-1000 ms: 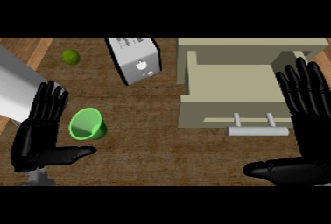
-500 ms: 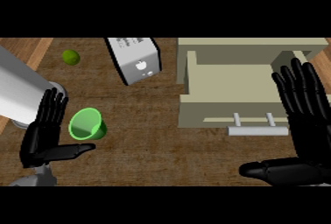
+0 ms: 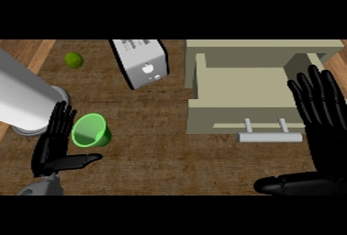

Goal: Pick up the cup, place it into the drawer and close the drawer

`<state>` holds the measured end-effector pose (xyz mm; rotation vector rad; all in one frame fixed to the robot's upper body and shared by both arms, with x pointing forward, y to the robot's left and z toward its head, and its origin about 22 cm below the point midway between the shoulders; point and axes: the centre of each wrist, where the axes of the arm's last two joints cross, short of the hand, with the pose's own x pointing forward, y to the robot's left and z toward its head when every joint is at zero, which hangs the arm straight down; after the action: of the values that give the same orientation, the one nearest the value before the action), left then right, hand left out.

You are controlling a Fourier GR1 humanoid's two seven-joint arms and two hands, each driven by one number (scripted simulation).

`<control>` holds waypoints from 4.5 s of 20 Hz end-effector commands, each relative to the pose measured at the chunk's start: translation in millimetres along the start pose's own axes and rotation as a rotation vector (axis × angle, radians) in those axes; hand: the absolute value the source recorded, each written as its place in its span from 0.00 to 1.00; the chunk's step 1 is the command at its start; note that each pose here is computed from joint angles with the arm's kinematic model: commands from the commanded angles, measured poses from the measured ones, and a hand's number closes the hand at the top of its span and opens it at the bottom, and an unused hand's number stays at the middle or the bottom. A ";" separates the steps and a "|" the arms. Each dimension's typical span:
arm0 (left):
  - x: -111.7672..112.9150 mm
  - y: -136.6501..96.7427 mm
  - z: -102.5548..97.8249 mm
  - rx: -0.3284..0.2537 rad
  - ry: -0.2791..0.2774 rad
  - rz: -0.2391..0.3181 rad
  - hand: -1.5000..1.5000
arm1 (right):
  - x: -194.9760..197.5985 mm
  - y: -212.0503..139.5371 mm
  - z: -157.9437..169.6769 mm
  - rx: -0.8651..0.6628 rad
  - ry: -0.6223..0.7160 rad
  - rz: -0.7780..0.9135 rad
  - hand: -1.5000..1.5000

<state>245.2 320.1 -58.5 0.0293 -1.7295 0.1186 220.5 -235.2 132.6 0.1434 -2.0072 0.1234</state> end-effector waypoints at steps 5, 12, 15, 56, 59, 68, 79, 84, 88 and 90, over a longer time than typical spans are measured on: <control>-12.4 22.2 -1.0 0.018 -0.006 -0.005 0.00 | -6.0 -9.9 -2.4 0.007 0.007 0.001 0.00; -42.4 11.8 -14.3 0.034 0.012 -0.005 0.00 | 6.9 -1.1 -17.3 0.033 0.009 0.001 0.00; -62.5 12.6 -6.7 0.040 0.030 -0.007 0.00 | -12.1 8.7 -14.4 0.018 0.022 -0.008 0.00; -81.9 -0.2 -11.3 -0.086 -0.111 0.262 1.00 | 21.2 -1.8 -0.8 0.033 0.014 -0.007 0.00; -79.9 -19.4 -23.2 -0.061 -0.174 0.243 1.00 | 7.5 -11.0 -6.1 0.008 0.003 -0.004 0.00; -88.9 -31.6 3.1 0.035 -0.238 0.208 1.00 | 8.6 -9.5 -4.5 0.012 0.008 0.002 0.00; -9.5 -87.1 -68.7 -0.197 -0.328 0.236 1.00 | 4.3 -19.9 -7.3 -0.003 0.042 0.004 0.00; 47.3 -105.9 -81.1 -0.256 -0.358 0.273 1.00 | 4.2 -17.4 0.4 -0.004 0.038 0.000 0.00; 85.5 -135.7 -81.4 -0.263 -0.355 0.311 1.00 | 10.4 -5.5 11.1 0.008 0.025 0.000 0.00; 106.2 -139.8 -85.8 -0.235 -0.365 0.304 1.00 | 17.3 -23.6 -6.0 0.002 0.028 0.007 0.00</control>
<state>326.8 206.6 28.4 -0.3868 -2.0830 0.1222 217.2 -248.2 142.3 0.1364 -1.9781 0.1278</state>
